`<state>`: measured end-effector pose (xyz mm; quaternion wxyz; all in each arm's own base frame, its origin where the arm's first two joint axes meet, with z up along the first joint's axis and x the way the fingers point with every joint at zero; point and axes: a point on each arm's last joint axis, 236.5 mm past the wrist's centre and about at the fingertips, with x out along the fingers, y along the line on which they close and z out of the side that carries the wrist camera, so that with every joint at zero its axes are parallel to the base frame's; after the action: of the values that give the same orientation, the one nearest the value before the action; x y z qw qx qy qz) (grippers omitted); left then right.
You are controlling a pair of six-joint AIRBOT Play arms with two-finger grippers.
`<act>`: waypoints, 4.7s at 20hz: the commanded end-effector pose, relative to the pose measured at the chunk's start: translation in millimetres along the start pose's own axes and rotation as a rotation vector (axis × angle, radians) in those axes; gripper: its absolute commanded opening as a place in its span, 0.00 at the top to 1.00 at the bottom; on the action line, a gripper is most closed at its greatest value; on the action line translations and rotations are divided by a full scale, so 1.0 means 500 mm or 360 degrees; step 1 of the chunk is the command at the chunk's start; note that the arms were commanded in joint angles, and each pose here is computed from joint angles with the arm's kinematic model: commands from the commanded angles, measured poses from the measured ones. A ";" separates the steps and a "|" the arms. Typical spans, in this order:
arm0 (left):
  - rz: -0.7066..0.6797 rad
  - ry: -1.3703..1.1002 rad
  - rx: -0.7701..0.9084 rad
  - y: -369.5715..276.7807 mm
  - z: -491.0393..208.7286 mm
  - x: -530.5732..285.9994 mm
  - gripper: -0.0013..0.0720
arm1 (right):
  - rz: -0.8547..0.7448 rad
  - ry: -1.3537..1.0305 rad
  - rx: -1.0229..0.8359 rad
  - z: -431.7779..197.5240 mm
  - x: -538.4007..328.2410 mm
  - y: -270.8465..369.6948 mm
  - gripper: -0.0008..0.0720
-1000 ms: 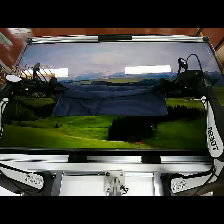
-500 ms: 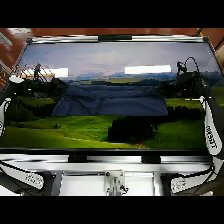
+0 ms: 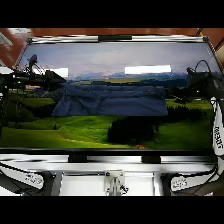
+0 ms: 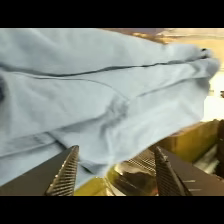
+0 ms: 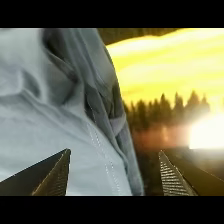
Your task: Fold the shirts.
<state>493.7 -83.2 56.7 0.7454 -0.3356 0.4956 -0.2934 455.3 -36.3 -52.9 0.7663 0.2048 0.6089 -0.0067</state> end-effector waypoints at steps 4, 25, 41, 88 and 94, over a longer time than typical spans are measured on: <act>-0.0147 0.0066 0.0107 -0.113 -0.023 0.004 0.27 | 0.0293 0.0174 0.0216 -0.025 0.064 0.000 0.07; 0.0169 0.0261 0.0474 -0.243 -0.170 0.273 0.94 | 0.0433 -0.0337 -0.0328 -0.040 -0.299 0.241 0.90; -0.0194 0.0381 0.0084 -0.455 -0.486 0.659 0.93 | 0.0510 -0.0725 -0.0409 -0.188 -0.595 0.310 0.90; 0.0647 -0.1201 0.0674 -0.464 0.026 -0.421 0.93 | 0.0360 0.0260 0.0134 -0.310 0.039 0.163 0.06; 0.0650 -0.1192 0.0668 -0.459 0.029 -0.416 0.93 | 0.0518 0.0114 0.0187 -0.308 0.128 0.238 0.06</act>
<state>411.9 -58.6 356.4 0.9672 -0.1558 0.1774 -0.0938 344.4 122.1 -92.6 0.7085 0.3096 0.6275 0.0922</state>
